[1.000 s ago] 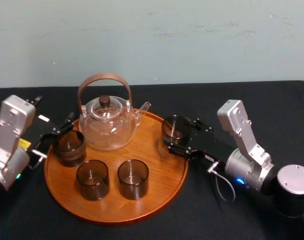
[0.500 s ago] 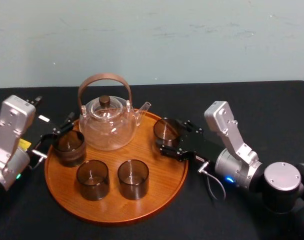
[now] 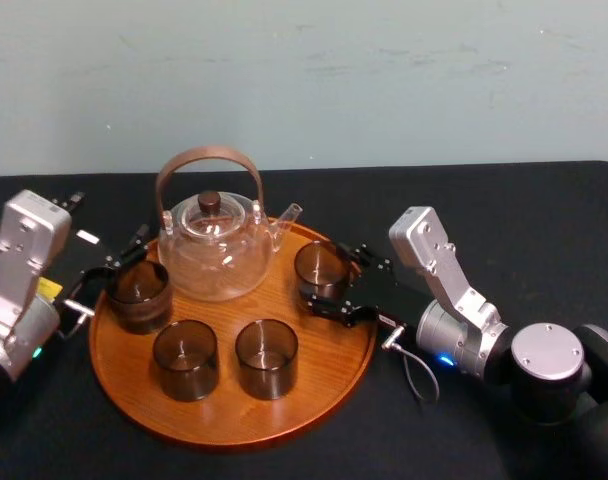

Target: Pick up the glass from the table and place it on the tray.

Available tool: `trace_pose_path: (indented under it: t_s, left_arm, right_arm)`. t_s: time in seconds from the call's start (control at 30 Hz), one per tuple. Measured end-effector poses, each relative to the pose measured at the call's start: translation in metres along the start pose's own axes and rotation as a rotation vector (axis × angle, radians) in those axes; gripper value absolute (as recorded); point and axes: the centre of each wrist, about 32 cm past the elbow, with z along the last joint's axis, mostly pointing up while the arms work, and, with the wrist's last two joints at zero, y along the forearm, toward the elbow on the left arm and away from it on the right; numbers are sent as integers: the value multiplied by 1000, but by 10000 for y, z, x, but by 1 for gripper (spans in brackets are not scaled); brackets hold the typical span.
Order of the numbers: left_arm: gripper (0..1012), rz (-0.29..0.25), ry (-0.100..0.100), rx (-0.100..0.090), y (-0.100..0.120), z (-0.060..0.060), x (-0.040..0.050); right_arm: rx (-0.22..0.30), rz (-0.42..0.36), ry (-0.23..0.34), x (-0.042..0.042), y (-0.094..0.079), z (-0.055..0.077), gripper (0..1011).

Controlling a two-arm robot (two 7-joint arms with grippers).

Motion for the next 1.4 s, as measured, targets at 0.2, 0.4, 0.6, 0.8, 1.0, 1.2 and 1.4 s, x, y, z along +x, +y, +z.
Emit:
trace_pose_path:
  t_s: [0.2, 0.4, 0.6, 0.8, 1.0, 1.2, 1.4]
  left_arm:
    - [1001, 0, 0, 0, 0, 0, 0]
    - [1001, 0, 0, 0, 0, 0, 0]
    - [1001, 0, 0, 0, 0, 0, 0]
    - [1001, 0, 0, 0, 0, 0, 0]
    - [1001, 0, 0, 0, 0, 0, 0]
    - [1001, 0, 0, 0, 0, 0, 0]
    - [1001, 0, 0, 0, 0, 0, 0]
  right_arm:
    - [-3, 1, -4, -5, 13, -4, 904]
    - [-3, 0, -4, -3, 8, -3, 903]
    - [-1, 0, -3, -3, 6, 1, 993]
    - [0, -1, -2, -1, 4, 1, 1002]
    - [0, -1, -2, 1, 1, 0, 1002]
    - [13, -4, 3, 9, -26, 9, 1002]
    - [44, -8, -16, 19, -93, 60, 1002]
